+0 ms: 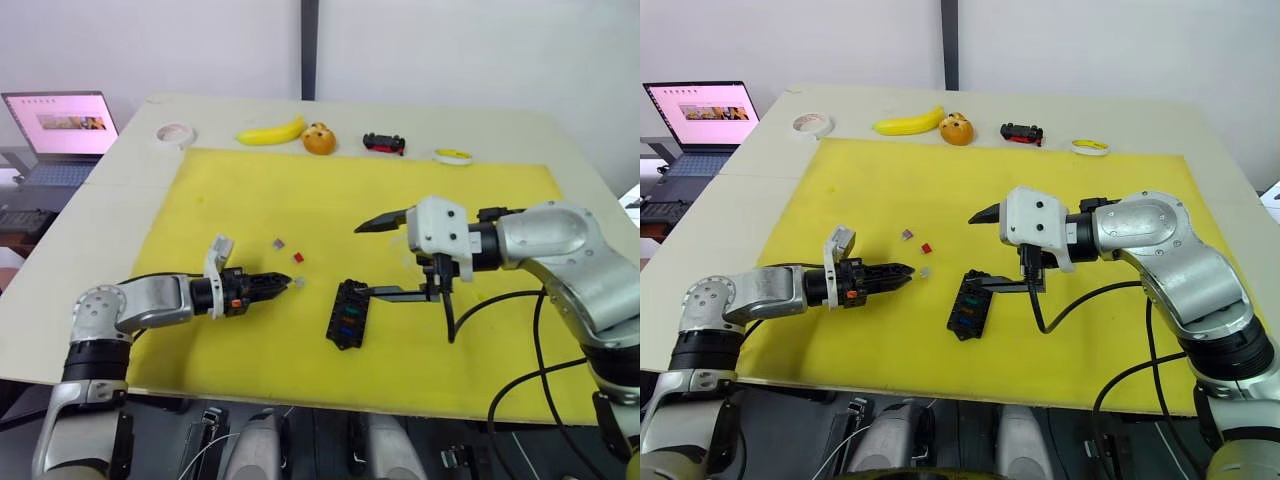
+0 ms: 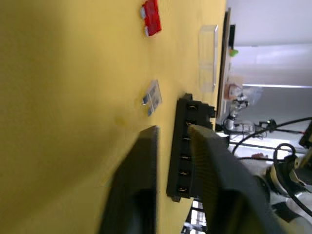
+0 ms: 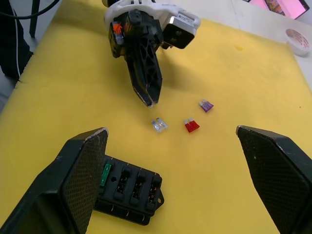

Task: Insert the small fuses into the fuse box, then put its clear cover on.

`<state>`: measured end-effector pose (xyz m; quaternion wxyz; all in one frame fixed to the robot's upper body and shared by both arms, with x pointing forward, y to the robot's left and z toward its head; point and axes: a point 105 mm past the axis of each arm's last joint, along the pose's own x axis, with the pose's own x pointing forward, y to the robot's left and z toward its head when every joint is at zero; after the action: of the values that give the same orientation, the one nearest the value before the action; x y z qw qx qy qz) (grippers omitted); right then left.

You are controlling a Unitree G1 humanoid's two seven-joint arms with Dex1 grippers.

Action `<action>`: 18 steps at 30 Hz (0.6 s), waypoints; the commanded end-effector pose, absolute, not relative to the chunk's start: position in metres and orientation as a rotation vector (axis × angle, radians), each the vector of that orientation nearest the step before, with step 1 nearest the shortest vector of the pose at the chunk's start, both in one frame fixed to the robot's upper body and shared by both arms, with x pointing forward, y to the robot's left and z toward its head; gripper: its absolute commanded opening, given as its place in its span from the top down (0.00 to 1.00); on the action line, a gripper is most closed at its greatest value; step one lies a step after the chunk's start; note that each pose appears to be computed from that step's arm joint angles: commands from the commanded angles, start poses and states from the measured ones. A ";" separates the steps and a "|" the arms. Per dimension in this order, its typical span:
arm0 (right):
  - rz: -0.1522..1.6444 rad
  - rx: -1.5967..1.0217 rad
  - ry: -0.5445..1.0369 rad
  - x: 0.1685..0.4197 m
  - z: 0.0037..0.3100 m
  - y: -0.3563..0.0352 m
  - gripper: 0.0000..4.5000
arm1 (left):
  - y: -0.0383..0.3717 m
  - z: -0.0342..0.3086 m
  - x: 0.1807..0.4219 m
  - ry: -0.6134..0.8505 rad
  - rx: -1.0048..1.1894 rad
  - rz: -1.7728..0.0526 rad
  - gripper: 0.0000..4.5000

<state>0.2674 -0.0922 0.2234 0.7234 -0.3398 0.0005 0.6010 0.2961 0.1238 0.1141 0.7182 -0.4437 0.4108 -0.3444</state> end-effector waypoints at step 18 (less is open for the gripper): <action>1.324 -0.789 -0.047 0.263 0.232 -0.090 0.00 | 0.127 0.116 0.299 0.890 -0.996 -0.725 0.80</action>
<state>0.2675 -0.0923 0.2234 0.7235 -0.3404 0.0006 0.6006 0.2991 0.1242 0.1107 0.7246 -0.4470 0.4126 -0.3240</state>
